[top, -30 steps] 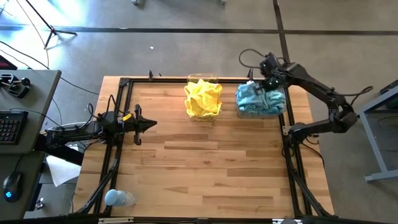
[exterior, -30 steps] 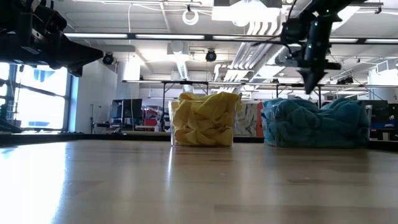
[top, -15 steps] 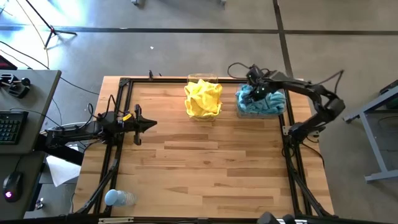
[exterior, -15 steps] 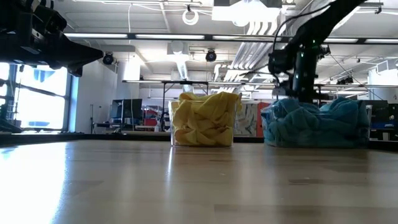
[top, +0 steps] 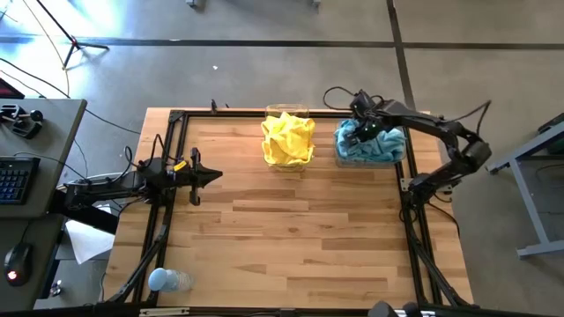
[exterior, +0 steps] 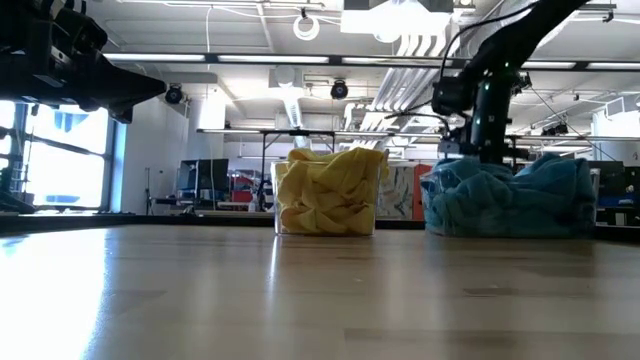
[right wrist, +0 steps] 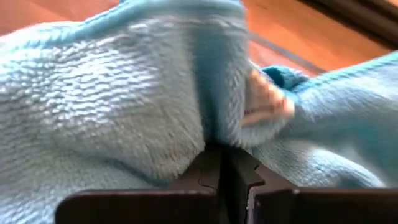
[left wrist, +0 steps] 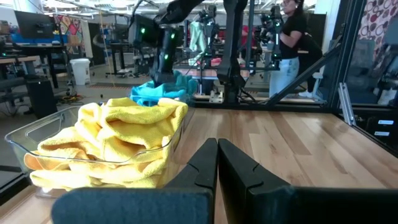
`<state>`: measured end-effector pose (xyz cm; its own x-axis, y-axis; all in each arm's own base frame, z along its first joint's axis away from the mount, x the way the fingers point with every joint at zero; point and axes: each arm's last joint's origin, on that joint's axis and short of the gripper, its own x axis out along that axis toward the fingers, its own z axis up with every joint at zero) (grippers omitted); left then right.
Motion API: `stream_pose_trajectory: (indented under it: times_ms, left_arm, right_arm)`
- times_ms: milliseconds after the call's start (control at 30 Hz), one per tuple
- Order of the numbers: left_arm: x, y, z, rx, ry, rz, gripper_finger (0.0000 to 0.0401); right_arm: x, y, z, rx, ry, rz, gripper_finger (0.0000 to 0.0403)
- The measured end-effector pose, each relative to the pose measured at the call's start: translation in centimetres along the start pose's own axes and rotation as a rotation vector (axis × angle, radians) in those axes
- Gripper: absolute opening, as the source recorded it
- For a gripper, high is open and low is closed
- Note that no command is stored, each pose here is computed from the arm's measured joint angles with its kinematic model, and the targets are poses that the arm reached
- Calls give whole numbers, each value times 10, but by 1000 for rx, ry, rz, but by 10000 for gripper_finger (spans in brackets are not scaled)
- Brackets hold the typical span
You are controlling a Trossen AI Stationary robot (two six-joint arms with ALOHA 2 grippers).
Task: Sort microfiber towel by color & place in baskets
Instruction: Put the blue towel into the right transparent bin, then return to Home Position
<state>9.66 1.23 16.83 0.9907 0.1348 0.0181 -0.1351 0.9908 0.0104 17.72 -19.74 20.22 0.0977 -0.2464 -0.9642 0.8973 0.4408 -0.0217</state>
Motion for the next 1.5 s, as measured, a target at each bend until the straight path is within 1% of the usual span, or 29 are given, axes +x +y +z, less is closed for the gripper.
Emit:
stream_pose_trajectory:
  times_ms: [133, 300, 400, 500, 533, 600, 667, 700, 800, 833, 900, 967, 1033, 1133, 1200, 1300, 1367, 1500]
  left_arm:
    - [0, 0, 0, 0, 0, 0, 0]
    - [0, 0, 0, 0, 0, 0, 0]
    - [0, 0, 0, 0, 0, 0, 0]
    - [0, 0, 0, 0, 0, 0, 0]
    - [0, 0, 0, 0, 0, 0, 0]
    - [0, 0, 0, 0, 0, 0, 0]
    - [0, 0, 0, 0, 0, 0, 0]
    - [0, 0, 0, 0, 0, 0, 0]
    - [0, 0, 0, 0, 0, 0, 0]
    - [0, 0, 0, 0, 0, 0, 0]
    - [0, 0, 0, 0, 0, 0, 0]
    - [0, 0, 0, 0, 0, 0, 0]
    - [0, 0, 0, 0, 0, 0, 0]
    - [0, 0, 0, 0, 0, 0, 0]
    - [0, 0, 0, 0, 0, 0, 0]
    - [0, 0, 0, 0, 0, 0, 0]
    - [0, 0, 0, 0, 0, 0, 0]
    - [0, 0, 0, 0, 0, 0, 0]
  right_arm:
    - [-27, -4, -2, -14, -9, -1, 0]
    - [-64, -9, -9, -25, -93, 25, 0]
    - [-83, -10, -16, -60, -157, 92, 0]
    - [-97, -8, -25, -142, -216, 143, 0]
    - [-100, -7, -29, -186, -213, 158, 0]
    - [-102, -6, -38, -275, -162, 168, 0]
    - [-102, -3, -43, -339, -135, 169, 0]
    - [-102, -2, -43, -343, -132, 170, 0]
    - [-103, 5, -41, -245, -165, 199, 0]
    - [-104, 10, -41, -261, -185, 215, 0]
    - [-106, 26, -46, -362, -239, 259, 0]
    - [-104, 43, -53, -453, -309, 320, 0]
    - [-99, 59, -64, -519, -372, 379, 0]
    - [-85, 82, -87, -602, -466, 484, 0]
    - [-71, 91, -105, -653, -509, 558, 0]
    - [-52, 99, -132, -687, -567, 660, 0]
    - [-41, 100, -149, -723, -573, 704, 0]
    - [-14, 93, -177, -833, -477, 685, 0]
